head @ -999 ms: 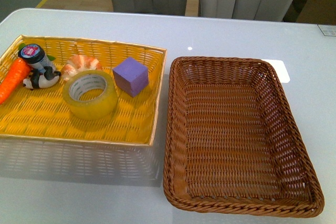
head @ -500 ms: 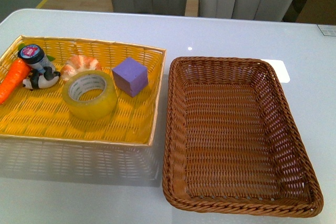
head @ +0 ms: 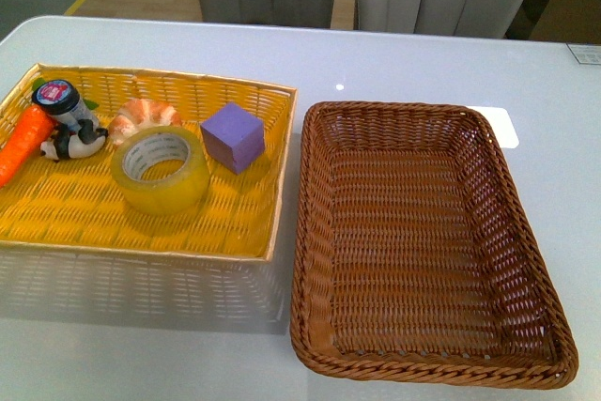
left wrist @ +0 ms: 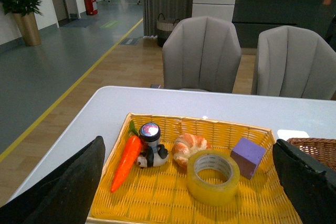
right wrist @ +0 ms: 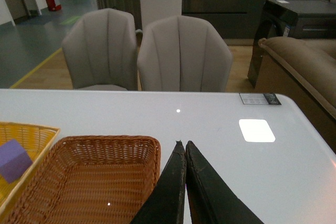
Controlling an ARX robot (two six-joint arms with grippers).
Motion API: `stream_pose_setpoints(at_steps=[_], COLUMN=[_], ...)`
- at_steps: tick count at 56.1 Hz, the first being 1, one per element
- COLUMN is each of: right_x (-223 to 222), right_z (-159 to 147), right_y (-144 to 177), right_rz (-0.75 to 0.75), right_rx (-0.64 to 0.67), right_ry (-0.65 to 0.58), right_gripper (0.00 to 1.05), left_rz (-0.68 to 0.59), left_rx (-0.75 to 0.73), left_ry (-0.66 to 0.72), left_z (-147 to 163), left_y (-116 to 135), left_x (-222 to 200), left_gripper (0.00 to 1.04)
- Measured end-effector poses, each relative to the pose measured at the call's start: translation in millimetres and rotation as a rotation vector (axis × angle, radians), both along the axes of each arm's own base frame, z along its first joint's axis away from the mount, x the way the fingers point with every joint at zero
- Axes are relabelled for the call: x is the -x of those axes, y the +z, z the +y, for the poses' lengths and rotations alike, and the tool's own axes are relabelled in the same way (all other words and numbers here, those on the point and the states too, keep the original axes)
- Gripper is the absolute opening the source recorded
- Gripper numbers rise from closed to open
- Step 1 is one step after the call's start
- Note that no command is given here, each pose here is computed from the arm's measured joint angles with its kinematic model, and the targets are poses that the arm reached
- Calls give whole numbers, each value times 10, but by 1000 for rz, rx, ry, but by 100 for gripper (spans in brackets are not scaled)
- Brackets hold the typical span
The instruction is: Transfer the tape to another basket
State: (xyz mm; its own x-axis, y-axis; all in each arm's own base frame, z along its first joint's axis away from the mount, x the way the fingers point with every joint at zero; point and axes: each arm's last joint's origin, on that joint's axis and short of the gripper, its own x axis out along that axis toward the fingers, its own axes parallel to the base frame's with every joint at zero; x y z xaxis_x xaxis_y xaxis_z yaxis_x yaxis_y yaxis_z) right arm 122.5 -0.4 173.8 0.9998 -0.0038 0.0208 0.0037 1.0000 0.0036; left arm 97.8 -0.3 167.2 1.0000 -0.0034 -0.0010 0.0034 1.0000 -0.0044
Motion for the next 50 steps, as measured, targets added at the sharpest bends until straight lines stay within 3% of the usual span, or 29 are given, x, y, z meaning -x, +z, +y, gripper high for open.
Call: stream_pose_setpoints(at_steps=[50], right_x=[256], right_z=[1], right_y=[-30], right_rz=[4], right_rx=[0], right_ry=[0], right_gripper=[2], left_rz=[0], left_rx=[0], left_ry=[0], left_z=[0], left_y=[0], left_x=[0], left_gripper=[96])
